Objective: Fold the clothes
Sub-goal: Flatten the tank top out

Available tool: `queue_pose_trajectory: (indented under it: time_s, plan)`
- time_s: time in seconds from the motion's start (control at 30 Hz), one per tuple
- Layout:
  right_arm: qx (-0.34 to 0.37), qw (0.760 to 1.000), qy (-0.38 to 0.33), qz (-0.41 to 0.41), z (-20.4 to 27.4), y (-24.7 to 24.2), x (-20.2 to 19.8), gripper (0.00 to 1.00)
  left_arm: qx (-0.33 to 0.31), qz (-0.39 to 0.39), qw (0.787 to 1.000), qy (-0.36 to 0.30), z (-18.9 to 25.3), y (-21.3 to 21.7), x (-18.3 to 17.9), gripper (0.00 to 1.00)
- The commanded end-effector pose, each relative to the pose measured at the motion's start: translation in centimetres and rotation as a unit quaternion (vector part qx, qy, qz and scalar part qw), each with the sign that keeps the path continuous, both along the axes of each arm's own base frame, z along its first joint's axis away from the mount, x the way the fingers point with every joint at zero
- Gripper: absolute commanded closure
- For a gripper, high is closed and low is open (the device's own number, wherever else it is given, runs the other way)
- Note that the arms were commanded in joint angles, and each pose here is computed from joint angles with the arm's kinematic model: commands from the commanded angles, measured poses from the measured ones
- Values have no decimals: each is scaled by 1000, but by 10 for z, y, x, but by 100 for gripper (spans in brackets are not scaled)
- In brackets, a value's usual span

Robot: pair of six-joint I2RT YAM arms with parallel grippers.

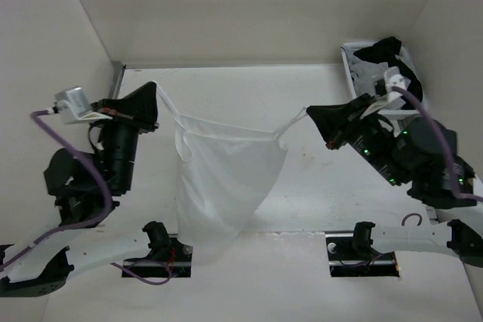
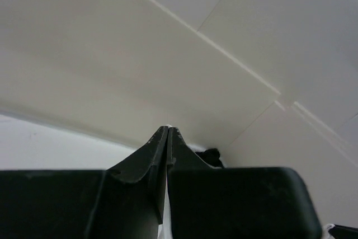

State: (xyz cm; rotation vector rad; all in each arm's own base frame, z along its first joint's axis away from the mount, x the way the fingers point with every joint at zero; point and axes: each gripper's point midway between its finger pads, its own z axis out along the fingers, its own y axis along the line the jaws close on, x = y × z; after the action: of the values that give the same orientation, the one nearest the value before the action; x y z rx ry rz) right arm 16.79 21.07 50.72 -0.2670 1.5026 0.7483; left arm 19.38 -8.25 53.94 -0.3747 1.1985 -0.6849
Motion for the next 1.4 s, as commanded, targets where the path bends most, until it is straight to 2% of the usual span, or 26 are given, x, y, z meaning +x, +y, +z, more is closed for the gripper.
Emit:
queue_pose_trajectory:
  time_s: [0.0, 0.1, 0.2, 0.3, 0.37, 0.43, 0.6, 0.77, 0.93, 1.1, 1.23, 1.37]
  plan:
    - [-10, 1000, 25, -1, -32, 14, 14, 96, 36, 36, 998, 29, -41, -15, 18, 99]
    - [-22, 998, 60, -12, -72, 24, 53, 96, 69, 83, 992, 61, -92, -25, 45, 99]
    - [-24, 995, 90, -29, -100, 28, 102, 97, 97, 129, 983, 90, -137, -26, 89, 98]
    - [-28, 993, 102, -45, -114, 30, 138, 98, 87, 109, 982, 130, -173, -27, 139, 99]
    - [-26, 994, 95, -54, -110, 25, 143, 99, 64, 78, 984, 144, -172, -32, 152, 100]
    - [-11, 995, 75, -58, -93, 15, 132, 99, 58, 60, 989, 125, -149, -35, 146, 100]
    - [36, 998, 12, -46, -33, -10, 71, 99, 43, 19, 998, 49, -76, -42, 92, 100]
    - [69, 997, -15, -14, 3, -30, 9, 99, 17, -7, 1000, 16, -44, -30, 37, 100]
    - [82, 996, -22, -14, 24, -50, -18, 99, 8, -19, 1000, -5, -20, -20, 9, 100]
    - [66, 997, -28, -26, 32, -51, -20, 99, 19, -27, 999, -16, -7, -32, 2, 100]
    - [42, 998, -38, -27, 26, -35, -16, 99, 49, -5, 999, -11, -16, -44, 9, 100]
    - [17, 997, -34, -60, 0, -17, 29, 99, 99, 54, 994, 13, -50, -55, 42, 99]
